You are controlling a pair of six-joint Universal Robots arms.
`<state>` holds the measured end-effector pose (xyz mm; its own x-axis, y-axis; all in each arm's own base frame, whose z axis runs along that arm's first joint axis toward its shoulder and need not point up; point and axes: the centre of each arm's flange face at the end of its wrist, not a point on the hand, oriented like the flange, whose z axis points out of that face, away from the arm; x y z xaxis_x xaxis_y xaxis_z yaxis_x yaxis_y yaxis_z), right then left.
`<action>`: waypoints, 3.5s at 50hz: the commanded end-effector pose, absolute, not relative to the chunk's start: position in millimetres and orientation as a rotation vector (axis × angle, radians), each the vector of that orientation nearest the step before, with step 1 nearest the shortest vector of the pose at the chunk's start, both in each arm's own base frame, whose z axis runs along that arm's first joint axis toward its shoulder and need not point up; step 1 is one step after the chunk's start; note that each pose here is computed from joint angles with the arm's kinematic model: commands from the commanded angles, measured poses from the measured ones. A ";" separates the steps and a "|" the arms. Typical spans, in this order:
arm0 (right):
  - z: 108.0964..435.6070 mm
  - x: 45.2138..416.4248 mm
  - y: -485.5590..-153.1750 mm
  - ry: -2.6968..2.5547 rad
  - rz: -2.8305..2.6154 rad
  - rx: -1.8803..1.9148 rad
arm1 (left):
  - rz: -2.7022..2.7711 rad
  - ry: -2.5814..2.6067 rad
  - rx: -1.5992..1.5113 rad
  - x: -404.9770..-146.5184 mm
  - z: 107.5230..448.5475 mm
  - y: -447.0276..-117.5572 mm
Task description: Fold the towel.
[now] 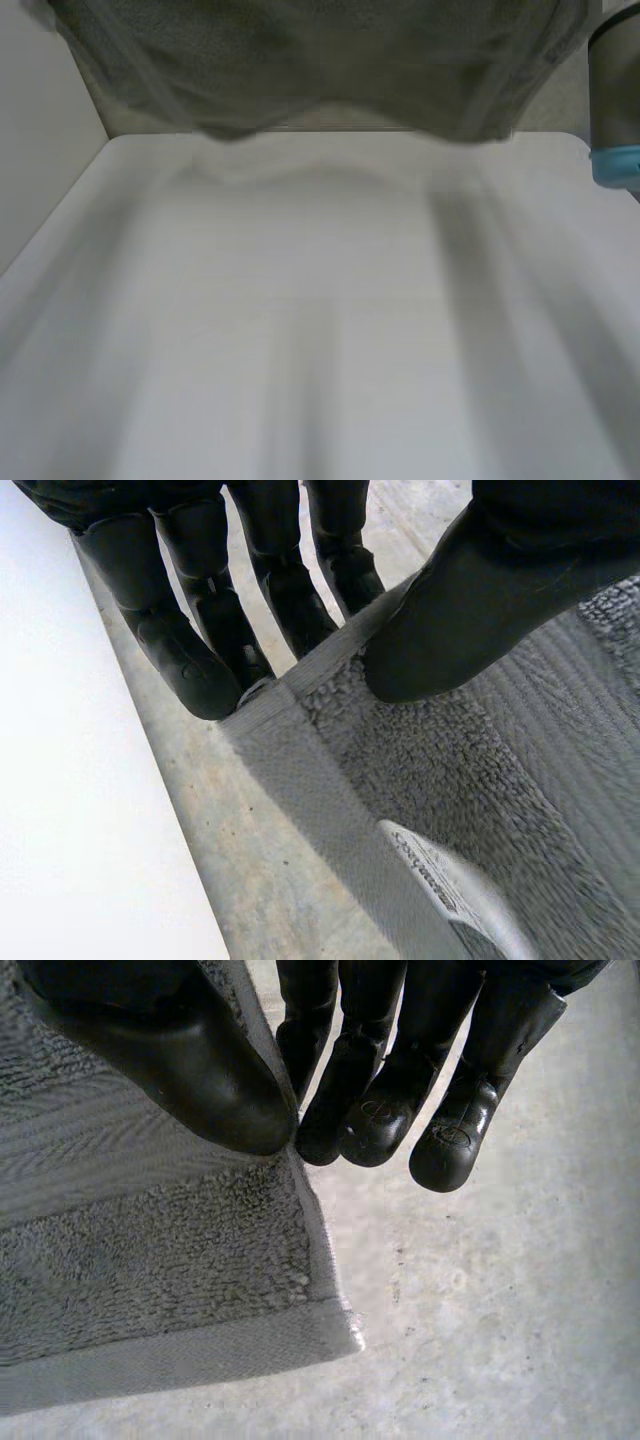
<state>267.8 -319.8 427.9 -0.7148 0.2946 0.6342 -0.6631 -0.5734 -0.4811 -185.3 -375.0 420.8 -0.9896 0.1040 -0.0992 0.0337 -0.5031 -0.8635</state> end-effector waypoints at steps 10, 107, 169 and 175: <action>257.7 262.5 -292.7 -1.599 1.882 1.213 | 2.124 -2.132 -0.455 -188.8 229.0 -367.9; 154.7 291.2 -362.5 -1.696 1.710 1.343 | 2.195 -2.270 -0.802 -213.3 149.6 -403.4; 134.4 204.0 -303.2 -2.285 1.722 1.126 | 1.967 -2.021 -0.528 -196.8 197.6 -283.9; 125.6 204.5 -307.8 -2.299 1.699 1.133 | 1.959 -2.028 -0.532 -196.7 195.8 -282.5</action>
<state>204.0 -303.1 133.8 -0.7289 -0.5100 0.4567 -0.5814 0.1088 -0.8063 -196.8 -283.6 197.1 -0.8962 0.4398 -0.0580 0.0705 0.0122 -0.9974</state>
